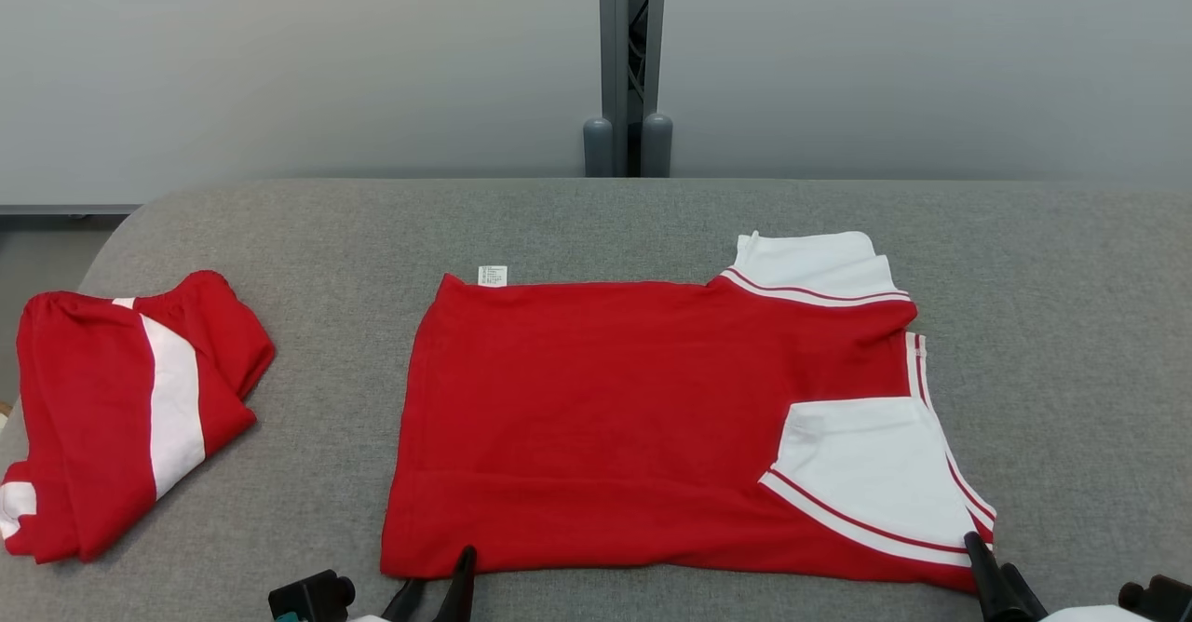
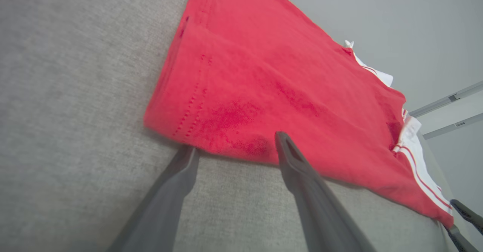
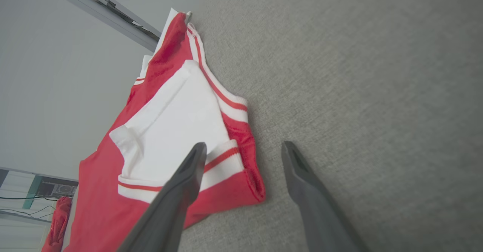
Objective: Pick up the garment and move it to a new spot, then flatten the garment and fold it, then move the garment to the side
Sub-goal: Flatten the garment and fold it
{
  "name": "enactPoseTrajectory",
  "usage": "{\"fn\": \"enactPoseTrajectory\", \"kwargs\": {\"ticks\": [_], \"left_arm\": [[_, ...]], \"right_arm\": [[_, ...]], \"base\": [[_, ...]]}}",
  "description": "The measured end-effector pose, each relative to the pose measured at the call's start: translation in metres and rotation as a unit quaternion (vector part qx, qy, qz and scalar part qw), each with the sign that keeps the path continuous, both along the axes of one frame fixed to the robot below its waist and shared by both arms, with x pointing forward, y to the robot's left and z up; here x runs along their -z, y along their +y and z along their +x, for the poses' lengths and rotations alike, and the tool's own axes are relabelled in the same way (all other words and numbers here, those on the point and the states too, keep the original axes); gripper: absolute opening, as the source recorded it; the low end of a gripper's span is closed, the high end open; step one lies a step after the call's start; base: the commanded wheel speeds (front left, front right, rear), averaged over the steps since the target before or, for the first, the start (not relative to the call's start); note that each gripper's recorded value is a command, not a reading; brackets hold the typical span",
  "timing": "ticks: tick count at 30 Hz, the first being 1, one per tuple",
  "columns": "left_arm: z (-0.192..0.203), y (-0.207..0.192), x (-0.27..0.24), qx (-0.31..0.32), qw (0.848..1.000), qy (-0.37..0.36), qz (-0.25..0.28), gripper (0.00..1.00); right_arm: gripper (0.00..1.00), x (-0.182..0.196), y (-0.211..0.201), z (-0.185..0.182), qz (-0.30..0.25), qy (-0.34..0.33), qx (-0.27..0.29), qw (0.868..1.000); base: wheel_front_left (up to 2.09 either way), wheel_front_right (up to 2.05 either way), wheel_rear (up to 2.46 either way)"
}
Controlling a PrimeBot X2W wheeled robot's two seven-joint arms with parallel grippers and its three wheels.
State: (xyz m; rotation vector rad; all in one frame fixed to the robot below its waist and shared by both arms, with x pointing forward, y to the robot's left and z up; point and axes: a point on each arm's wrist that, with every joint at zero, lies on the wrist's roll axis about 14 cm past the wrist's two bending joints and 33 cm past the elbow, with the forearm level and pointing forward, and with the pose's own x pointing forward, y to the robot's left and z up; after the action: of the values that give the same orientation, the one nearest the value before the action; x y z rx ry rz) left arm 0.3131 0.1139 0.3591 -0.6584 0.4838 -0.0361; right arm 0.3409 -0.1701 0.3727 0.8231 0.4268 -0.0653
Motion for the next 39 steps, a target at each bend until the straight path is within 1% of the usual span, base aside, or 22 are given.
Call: {"fn": "enactPoseTrajectory", "kwargs": {"ticks": [10, 11, 12, 13, 14, 15, 16, 17, 26, 33, 39], "left_arm": [[0.005, 0.003, 0.001, -0.009, 1.0, 0.005, -0.01, 1.0], [0.005, 0.003, 0.001, -0.01, 1.0, 0.004, -0.011, 0.95], [0.005, 0.003, 0.001, -0.01, 1.0, 0.004, -0.012, 0.8], [0.005, 0.005, 0.001, -0.011, 1.0, 0.005, -0.011, 0.32], [0.005, 0.005, 0.001, -0.012, 1.0, 0.004, -0.011, 0.0], [0.006, 0.006, 0.001, -0.011, 1.0, 0.004, -0.01, 0.0], [0.006, 0.006, 0.0, -0.011, 1.0, 0.002, -0.011, 0.0], [0.007, 0.005, -0.001, -0.011, 1.0, 0.0, -0.013, 0.0], [0.013, 0.008, -0.009, -0.011, 1.0, -0.016, -0.009, 0.0], [0.008, 0.01, -0.014, -0.003, 1.0, -0.03, 0.008, 0.0], [0.004, 0.01, -0.016, 0.002, 0.999, -0.035, 0.015, 0.0]], "right_arm": [[1.0, 0.0, 0.014, 0.011, 0.019, 0.006, -0.016, 1.0], [1.0, 0.0, 0.014, 0.013, 0.022, 0.005, -0.014, 1.0], [1.0, -0.001, 0.015, 0.014, 0.025, 0.005, -0.013, 1.0], [1.0, -0.002, 0.015, 0.015, 0.029, 0.004, -0.011, 1.0], [1.0, -0.002, 0.016, 0.016, 0.032, 0.004, -0.011, 0.999], [0.87, -0.003, 0.018, 0.017, 0.037, 0.005, -0.014, 0.999], [0.35, -0.003, 0.021, 0.017, 0.04, 0.007, -0.02, 0.999], [0.0, -0.004, 0.023, 0.017, 0.043, 0.007, -0.023, 0.999], [0.0, -0.005, 0.025, 0.017, 0.047, 0.006, -0.027, 0.999], [0.0, -0.012, 0.021, 0.014, 0.053, -0.003, -0.018, 0.998], [0.0, -0.006, 0.018, 0.006, 0.061, 0.016, -0.016, 0.998]], "base": [[0.0, 0.0, 0.0], [0.0, 0.0, 0.0], [0.0, 0.0, 0.0], [0.0, 0.0, 0.0], [0.0, 0.0, 0.0], [0.0, 0.0, 0.0], [0.0, 0.0, 0.0], [0.0, 0.0, 0.0], [0.0, 0.0, 0.0], [0.0, 0.0, 0.0], [0.0, 0.0, 0.0]]}}
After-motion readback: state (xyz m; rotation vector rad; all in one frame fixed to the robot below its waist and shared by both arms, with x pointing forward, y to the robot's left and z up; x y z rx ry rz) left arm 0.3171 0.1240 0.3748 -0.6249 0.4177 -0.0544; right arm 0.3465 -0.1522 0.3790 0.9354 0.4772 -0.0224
